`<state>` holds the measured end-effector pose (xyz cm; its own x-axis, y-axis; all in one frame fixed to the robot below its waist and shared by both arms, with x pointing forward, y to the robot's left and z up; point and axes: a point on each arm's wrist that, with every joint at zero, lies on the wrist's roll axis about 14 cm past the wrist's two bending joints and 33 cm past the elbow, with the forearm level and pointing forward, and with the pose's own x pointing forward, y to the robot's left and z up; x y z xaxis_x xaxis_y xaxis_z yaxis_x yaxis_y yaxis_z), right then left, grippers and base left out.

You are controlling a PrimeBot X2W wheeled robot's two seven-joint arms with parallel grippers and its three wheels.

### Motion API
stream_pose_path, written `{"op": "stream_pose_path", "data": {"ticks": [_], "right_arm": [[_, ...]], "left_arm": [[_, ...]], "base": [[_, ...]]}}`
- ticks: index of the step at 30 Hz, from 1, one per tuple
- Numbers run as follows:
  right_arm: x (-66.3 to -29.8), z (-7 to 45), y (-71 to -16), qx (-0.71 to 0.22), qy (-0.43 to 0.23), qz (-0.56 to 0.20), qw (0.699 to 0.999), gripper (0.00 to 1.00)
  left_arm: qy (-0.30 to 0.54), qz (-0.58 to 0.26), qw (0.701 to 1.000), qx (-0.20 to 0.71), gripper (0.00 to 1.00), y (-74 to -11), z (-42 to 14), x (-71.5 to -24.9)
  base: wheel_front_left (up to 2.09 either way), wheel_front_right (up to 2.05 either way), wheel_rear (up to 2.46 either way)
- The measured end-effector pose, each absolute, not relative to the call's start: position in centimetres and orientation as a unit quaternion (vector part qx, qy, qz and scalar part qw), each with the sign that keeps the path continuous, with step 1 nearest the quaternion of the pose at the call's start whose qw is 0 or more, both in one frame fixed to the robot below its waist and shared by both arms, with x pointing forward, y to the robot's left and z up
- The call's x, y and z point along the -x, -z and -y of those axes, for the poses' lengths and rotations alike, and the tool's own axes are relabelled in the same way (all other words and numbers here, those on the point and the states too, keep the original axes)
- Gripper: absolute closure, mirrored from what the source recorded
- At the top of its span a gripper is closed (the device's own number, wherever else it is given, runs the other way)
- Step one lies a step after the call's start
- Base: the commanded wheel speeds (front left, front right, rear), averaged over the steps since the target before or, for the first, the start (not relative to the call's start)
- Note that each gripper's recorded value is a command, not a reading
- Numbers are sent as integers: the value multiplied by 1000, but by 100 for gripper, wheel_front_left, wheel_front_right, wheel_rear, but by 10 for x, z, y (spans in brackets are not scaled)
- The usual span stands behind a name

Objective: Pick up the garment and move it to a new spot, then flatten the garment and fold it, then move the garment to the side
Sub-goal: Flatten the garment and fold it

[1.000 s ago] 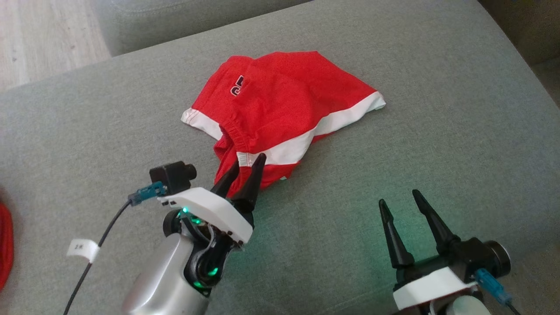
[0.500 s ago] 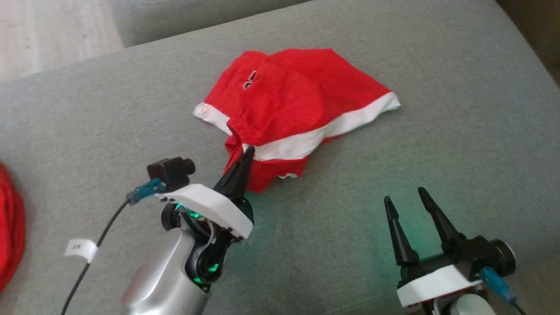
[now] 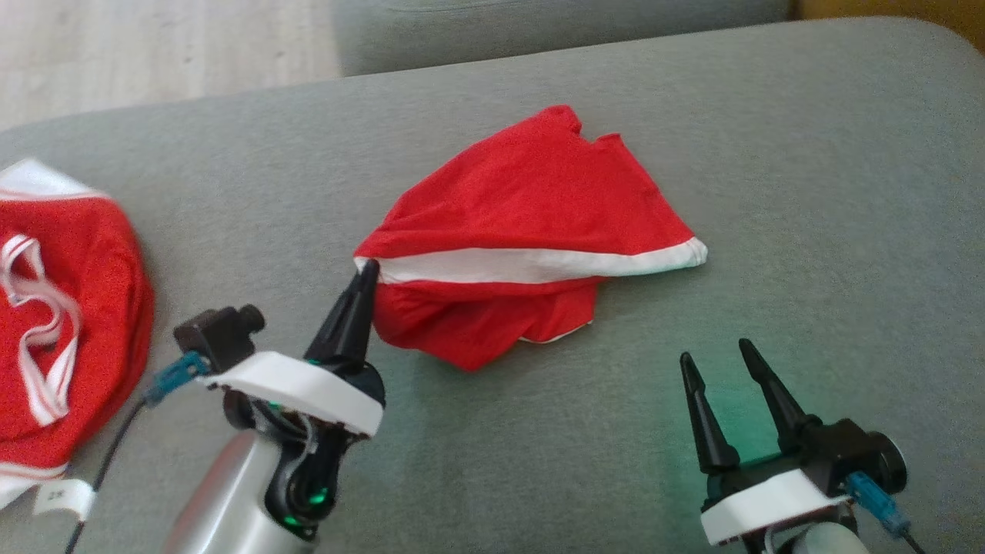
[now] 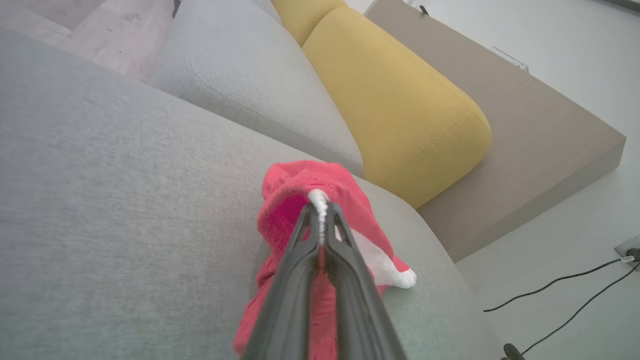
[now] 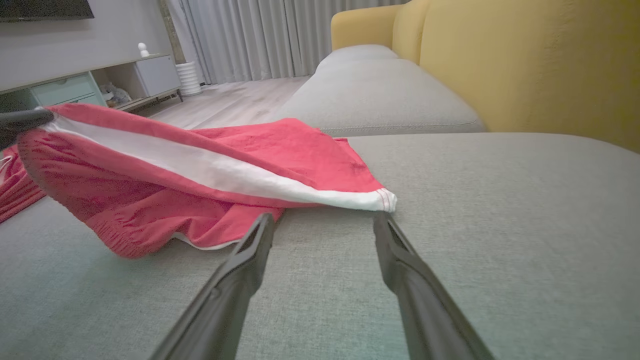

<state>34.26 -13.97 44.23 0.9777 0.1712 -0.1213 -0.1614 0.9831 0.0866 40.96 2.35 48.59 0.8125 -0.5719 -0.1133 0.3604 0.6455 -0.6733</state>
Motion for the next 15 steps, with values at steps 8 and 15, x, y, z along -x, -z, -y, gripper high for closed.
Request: {"op": "stream_pose_path", "data": {"ticks": [8,15], "right_arm": [[-368,132,-417,10,-111,-100,989,0],[-407,133,-393,67,-127,-137,980,0]], "left_arm": [[210,-145,914,314,100,-485,-73,-414],[193,-155,916,317,100,-474,-85,-414]], "base": [[0,0,0],[0,0,0]]}}
